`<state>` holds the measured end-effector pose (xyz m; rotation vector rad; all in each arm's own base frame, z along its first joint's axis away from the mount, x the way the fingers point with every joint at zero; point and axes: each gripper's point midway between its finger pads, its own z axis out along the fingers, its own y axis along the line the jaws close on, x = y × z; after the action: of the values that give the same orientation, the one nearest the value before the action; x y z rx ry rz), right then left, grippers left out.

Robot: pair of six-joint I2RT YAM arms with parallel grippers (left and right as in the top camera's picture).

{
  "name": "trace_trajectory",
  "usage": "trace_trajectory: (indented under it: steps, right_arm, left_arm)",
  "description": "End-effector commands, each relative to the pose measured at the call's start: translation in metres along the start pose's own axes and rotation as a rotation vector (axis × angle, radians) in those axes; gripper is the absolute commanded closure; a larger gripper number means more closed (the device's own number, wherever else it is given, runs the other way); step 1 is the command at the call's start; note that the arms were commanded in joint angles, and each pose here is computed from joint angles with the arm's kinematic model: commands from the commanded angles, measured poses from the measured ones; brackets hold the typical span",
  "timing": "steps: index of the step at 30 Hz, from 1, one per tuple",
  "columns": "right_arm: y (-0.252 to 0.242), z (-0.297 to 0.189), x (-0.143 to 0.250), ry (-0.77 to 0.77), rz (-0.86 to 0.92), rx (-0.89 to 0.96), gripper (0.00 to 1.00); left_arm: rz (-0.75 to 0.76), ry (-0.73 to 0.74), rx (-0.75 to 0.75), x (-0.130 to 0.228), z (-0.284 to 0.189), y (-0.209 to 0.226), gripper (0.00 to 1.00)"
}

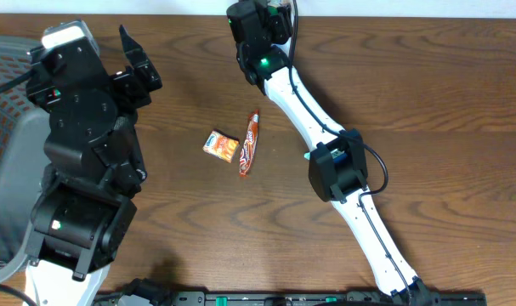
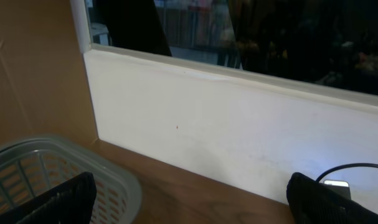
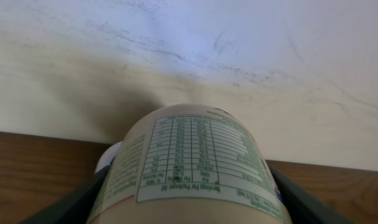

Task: Scan the item barcode
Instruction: 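Carry the jar to the right edge of the table and set it down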

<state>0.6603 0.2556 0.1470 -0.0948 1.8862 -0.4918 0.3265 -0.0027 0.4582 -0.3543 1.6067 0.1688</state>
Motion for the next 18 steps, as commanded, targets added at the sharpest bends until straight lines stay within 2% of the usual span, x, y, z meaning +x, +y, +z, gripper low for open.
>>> trace_trajectory:
  steps: [1, 7, 12, 18]
  right_arm:
    - [-0.008, -0.002, -0.005, -0.009, -0.017, 0.039, 0.5]
    - [-0.012, 0.0, -0.004, -0.007, -0.072, 0.06, 0.5]
    - [-0.035, -0.004, -0.016, -0.002, -0.1, 0.136, 0.51]
    - [-0.099, -0.024, -0.045, 0.072, -0.118, 0.17, 0.53]
  left_arm:
    - [0.022, 0.004, -0.017, 0.001, 0.005, 0.0, 0.02]
    - [0.04, 0.025, -0.02, 0.01, 0.013, -0.005, 0.02]
    - [0.049, 0.036, -0.022, 0.014, 0.017, -0.008, 0.02]
    - [0.048, 0.036, -0.022, 0.014, 0.017, -0.008, 0.02]
